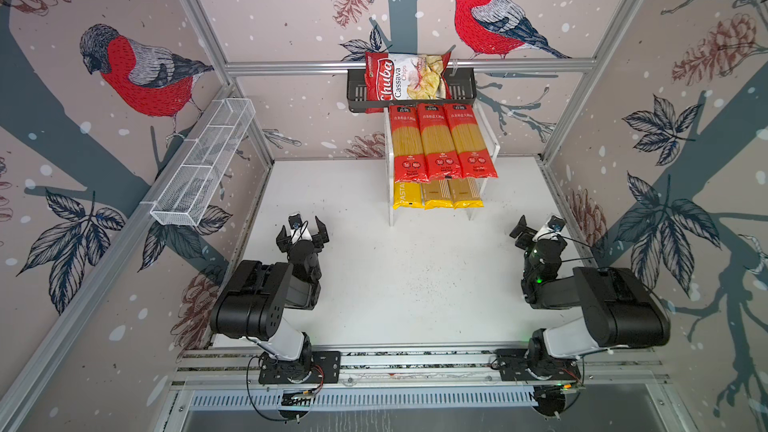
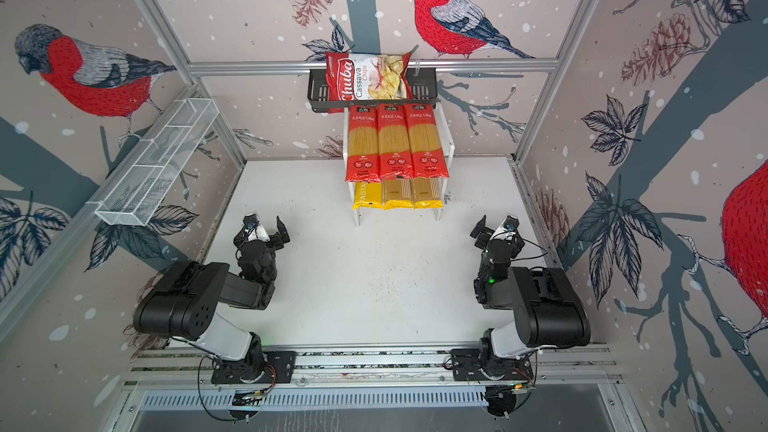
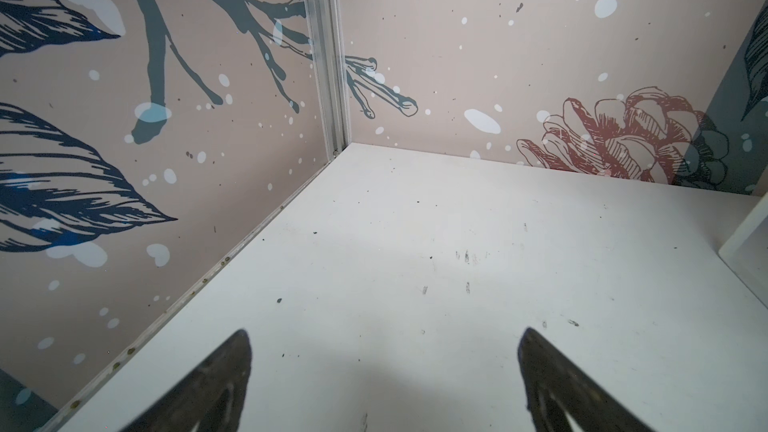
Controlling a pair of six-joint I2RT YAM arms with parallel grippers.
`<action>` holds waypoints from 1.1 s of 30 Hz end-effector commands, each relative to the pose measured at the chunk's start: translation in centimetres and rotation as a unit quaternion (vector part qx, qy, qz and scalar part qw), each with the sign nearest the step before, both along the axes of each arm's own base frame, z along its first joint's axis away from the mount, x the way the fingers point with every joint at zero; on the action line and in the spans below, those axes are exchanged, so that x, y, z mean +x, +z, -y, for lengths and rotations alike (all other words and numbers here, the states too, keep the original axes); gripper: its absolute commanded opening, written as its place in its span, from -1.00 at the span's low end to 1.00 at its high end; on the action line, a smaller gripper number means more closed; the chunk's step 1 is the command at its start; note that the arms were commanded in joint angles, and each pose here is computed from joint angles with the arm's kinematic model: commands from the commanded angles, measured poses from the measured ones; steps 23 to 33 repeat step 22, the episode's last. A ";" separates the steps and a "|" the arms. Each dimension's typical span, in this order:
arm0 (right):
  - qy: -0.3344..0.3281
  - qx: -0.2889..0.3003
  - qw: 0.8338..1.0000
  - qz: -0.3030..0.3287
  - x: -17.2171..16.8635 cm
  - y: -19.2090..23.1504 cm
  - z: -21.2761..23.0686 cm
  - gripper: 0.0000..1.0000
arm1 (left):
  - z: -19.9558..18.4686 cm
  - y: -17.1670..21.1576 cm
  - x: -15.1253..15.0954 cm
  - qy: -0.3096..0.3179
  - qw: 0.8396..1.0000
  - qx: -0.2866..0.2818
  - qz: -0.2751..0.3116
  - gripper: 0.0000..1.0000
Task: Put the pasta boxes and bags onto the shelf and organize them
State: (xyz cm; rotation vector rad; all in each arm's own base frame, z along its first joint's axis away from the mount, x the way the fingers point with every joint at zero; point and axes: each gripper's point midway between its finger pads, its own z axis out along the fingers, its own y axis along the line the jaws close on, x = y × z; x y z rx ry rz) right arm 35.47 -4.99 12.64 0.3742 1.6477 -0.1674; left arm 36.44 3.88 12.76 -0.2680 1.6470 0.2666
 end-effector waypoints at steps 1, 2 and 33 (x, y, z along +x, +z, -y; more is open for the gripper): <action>-0.005 -0.002 1.000 0.006 0.1 0.4 0.1 1.00 | -0.1 0.5 0.0 0.001 1.000 -0.004 0.011 0.96; -0.005 -0.002 1.000 0.005 0.1 0.4 0.2 1.00 | 0.0 0.5 0.1 0.001 1.000 -0.005 0.012 0.96; -0.006 -0.006 1.000 -0.001 0.4 0.3 0.0 1.00 | 0.8 0.7 0.0 -0.027 1.000 0.004 0.015 0.96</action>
